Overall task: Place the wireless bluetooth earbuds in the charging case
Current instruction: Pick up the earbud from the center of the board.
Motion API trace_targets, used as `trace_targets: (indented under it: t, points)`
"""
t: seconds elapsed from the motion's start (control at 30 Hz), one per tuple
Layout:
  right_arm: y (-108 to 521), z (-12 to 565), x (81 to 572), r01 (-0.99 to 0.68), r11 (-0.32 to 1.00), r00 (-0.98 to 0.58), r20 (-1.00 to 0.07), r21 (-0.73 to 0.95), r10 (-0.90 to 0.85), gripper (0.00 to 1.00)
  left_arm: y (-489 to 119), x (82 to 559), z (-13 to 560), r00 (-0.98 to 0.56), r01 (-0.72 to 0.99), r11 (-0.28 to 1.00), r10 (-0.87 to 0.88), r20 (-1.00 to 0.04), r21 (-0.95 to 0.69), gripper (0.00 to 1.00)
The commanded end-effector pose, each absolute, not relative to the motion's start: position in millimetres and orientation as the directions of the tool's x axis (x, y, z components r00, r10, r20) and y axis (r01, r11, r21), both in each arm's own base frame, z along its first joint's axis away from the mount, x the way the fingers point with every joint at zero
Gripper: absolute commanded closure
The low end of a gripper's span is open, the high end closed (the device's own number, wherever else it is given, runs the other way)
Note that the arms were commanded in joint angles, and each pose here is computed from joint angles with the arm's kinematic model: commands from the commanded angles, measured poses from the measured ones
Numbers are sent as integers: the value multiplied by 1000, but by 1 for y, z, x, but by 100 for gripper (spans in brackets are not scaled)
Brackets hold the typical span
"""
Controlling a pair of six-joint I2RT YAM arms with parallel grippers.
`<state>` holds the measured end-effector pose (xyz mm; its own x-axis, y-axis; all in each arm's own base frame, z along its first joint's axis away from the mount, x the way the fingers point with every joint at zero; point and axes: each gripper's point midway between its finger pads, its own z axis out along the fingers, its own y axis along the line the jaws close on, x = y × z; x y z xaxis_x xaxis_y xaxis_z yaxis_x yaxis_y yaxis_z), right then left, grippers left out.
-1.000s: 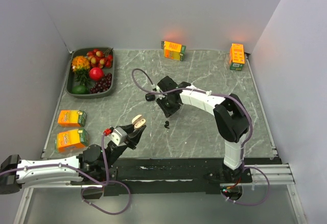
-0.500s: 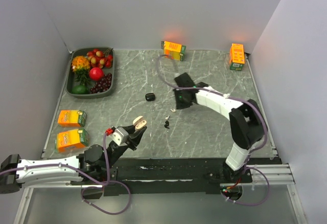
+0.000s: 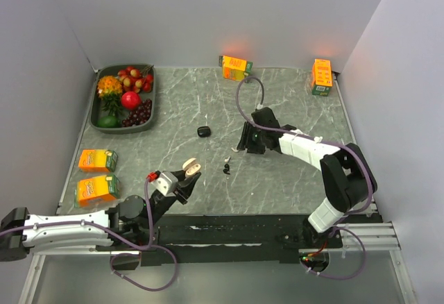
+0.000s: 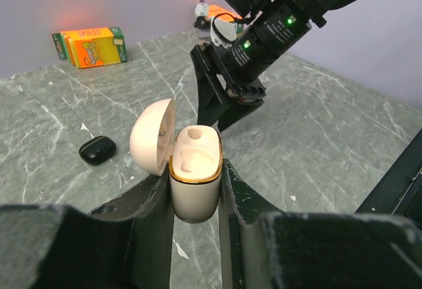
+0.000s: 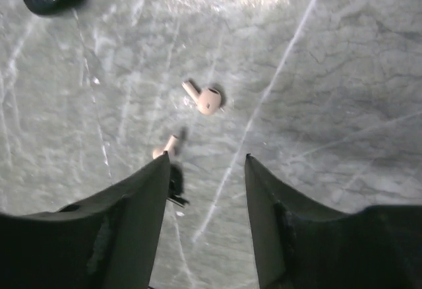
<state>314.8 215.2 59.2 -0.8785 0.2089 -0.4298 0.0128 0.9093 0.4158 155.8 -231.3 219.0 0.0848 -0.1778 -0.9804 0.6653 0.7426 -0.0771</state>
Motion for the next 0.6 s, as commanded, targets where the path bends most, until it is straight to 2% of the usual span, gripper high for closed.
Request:
trace_targets:
  t: [0.0,0.03,0.1,0.13,0.23,0.57]
  points:
    - [237,72,334,105,864,-831,-434,493,349,52,-234,155,240,77,666,735,-243,-967,-131,99]
    - [237,71,335,130,865,-826,-430,484,365,63,-234,155,241,76,665,735,-244,-967,-133,99]
    - [242,66,336,141,867,-832,-418,477,365,74,-233,155,242,72,663,736,-246,-967,-138,99]
    - [244,64,335,143,865,-837,-409,480,365,84,-232,155,242,72,663,736,-247,-966,-139,99]
    - [248,58,332,128,871,-851,-398,474,341,100,-230,155,241,71,664,735,-244,-967,-137,99]
    - [239,28,326,157,905,-880,-360,395,310,100,-233,154,237,68,669,732,-230,-971,-126,99]
